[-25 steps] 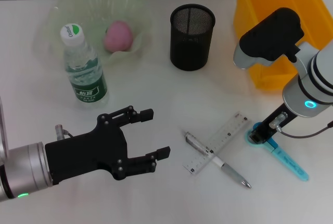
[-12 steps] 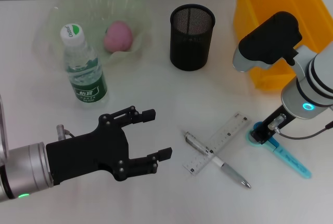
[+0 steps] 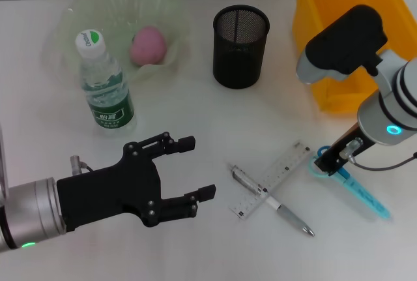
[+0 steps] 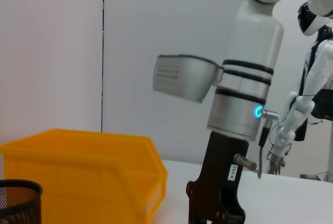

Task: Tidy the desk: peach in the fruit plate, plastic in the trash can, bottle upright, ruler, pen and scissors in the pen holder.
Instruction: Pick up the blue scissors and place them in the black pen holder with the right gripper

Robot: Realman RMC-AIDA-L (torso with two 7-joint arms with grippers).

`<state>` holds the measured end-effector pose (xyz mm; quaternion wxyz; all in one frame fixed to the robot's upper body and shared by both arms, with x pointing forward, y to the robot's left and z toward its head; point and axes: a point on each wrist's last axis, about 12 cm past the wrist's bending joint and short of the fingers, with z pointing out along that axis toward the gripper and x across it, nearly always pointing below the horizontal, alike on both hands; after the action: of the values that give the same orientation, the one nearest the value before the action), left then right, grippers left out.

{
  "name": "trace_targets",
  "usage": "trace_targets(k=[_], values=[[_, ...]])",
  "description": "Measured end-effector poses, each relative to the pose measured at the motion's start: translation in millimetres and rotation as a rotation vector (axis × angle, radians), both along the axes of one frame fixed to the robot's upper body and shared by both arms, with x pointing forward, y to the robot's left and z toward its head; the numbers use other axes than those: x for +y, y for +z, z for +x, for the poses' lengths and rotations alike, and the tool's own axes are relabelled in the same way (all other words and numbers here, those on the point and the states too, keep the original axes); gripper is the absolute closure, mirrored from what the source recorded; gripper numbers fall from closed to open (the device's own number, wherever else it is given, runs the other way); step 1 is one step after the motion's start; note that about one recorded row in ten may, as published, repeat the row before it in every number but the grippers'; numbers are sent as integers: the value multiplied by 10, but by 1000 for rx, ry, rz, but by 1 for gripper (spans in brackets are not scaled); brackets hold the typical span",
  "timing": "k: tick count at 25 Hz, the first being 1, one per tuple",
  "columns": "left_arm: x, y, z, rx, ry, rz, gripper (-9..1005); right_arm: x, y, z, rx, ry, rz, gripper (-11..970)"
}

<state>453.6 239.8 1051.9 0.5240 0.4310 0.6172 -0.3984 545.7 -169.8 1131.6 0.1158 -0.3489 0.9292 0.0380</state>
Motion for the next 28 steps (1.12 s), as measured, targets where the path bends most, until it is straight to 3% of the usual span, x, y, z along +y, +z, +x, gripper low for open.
trace_targets(k=[3,4,5,8,9,10,13,14,18,19,20,21,23,24,28], values=[[1,7,5,-4,3,-3,196,-22,217,-38,-53,6,31,859],[1,12,8,-7,4,-5,196,-84,452,-46,-129,-8,74,859],[1,12,8,-7,4,-5,196,-84,452,-46,-129,-8,74,859],[-18,37,38,-15,0,-16,196,-229,843,-65,-291,-41,195,859],[-23,37,42,-15,-1,-17,196,-339,1061,-60,-409,-61,310,859],[-23,37,42,-15,-1,-17,196,-339,1061,-60,-409,-61,310,859],[-44,45,63,-17,-6,-21,196,-440,1206,-1,-555,-75,519,860],[-44,45,63,-17,-6,-21,196,-468,1203,51,-615,-76,632,860],[-53,53,73,-19,-10,-23,196,-492,1084,134,-693,-38,767,860],[-53,53,73,-19,-10,-23,196,-497,949,200,-748,-19,850,860],[-53,53,73,-19,-10,-23,196,-497,949,200,-748,-19,850,860],[-58,58,82,-21,-12,-23,196,-510,763,272,-798,-8,948,860],[-60,59,86,-22,-12,-23,196,-514,692,299,-827,-2,992,860],[-60,59,86,-22,-12,-23,196,-555,505,353,-901,1,1080,860],[-79,55,96,-19,-19,-25,196,-610,278,383,-1031,12,1148,860]])
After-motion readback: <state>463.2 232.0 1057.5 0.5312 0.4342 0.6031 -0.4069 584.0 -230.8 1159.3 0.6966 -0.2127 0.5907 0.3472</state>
